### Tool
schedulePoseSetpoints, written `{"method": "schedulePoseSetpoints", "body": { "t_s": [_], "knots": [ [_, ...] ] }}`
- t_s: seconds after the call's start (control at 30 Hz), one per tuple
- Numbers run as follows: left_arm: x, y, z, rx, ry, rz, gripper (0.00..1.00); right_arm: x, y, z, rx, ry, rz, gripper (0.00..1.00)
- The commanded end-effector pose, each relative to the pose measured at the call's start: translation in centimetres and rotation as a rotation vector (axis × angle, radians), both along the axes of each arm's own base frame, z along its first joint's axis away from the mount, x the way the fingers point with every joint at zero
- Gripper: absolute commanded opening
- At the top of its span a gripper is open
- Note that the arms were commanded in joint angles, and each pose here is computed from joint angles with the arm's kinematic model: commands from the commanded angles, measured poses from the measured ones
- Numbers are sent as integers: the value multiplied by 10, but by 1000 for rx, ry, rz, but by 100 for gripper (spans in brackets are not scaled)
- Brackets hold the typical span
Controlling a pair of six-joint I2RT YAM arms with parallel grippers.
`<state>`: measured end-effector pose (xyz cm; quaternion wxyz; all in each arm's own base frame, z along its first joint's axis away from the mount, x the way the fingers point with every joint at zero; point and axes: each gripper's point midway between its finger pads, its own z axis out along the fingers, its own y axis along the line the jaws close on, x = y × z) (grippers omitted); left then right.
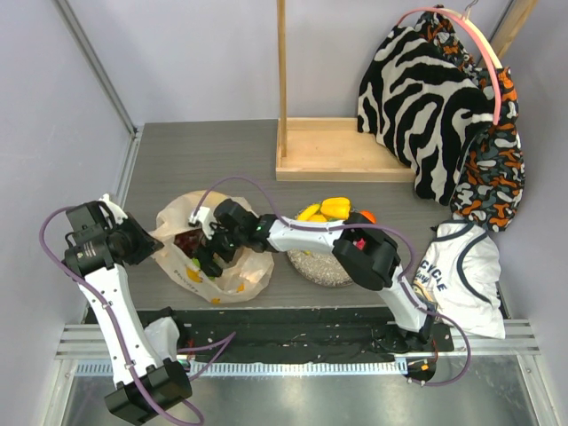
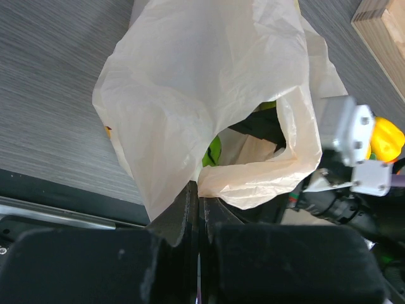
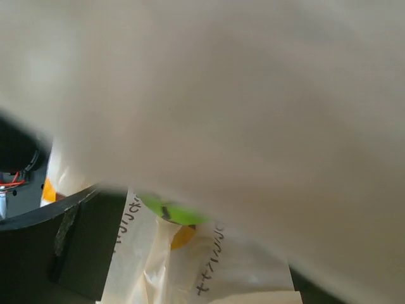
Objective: Take the fake fruits out of the plastic bag
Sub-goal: Take out the fake fruit from the plastic bag.
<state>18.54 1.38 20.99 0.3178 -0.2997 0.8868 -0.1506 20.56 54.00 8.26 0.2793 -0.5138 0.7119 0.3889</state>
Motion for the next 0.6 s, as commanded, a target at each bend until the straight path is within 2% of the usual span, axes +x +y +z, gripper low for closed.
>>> {"method": "schedulePoseSetpoints", "body": {
  "t_s": [0.0, 0.07, 0.13, 0.17, 0.27, 0.37, 0.43, 0.47, 0.53, 0.57],
  "knots": [
    [4, -5, 9, -15, -42, -18, 0, -4, 19, 1, 5, -78, -26, 100],
    [5, -5, 10, -14, -44, -18, 0, -1, 20, -3, -4, -92, -45, 97],
    [6, -4, 11, -12, -48, -20, 0, 4, 21, 4, 4, -127, -49, 88],
    [6, -4, 12, -9, -49, -20, 0, 7, 21, 10, 12, -158, -37, 78],
    [7, -3, 10, -12, -52, -16, 0, 20, 13, 46, 61, -189, -36, 62],
    [8, -3, 7, -17, -51, -15, 0, 21, -1, 97, 131, -218, 8, 55],
    [9, -3, 5, -21, -50, -14, 0, 21, -15, 120, 163, -240, 45, 54],
    [9, -4, 3, -24, -50, -16, 0, 15, -24, 152, 223, -287, 94, 53],
    [9, -3, 1, -24, -47, -9, 0, 11, -39, 162, 235, -307, 125, 54],
    [10, -3, 1, -28, -50, -10, 0, 3, -49, 187, 283, -333, 159, 53]
  ]
}}
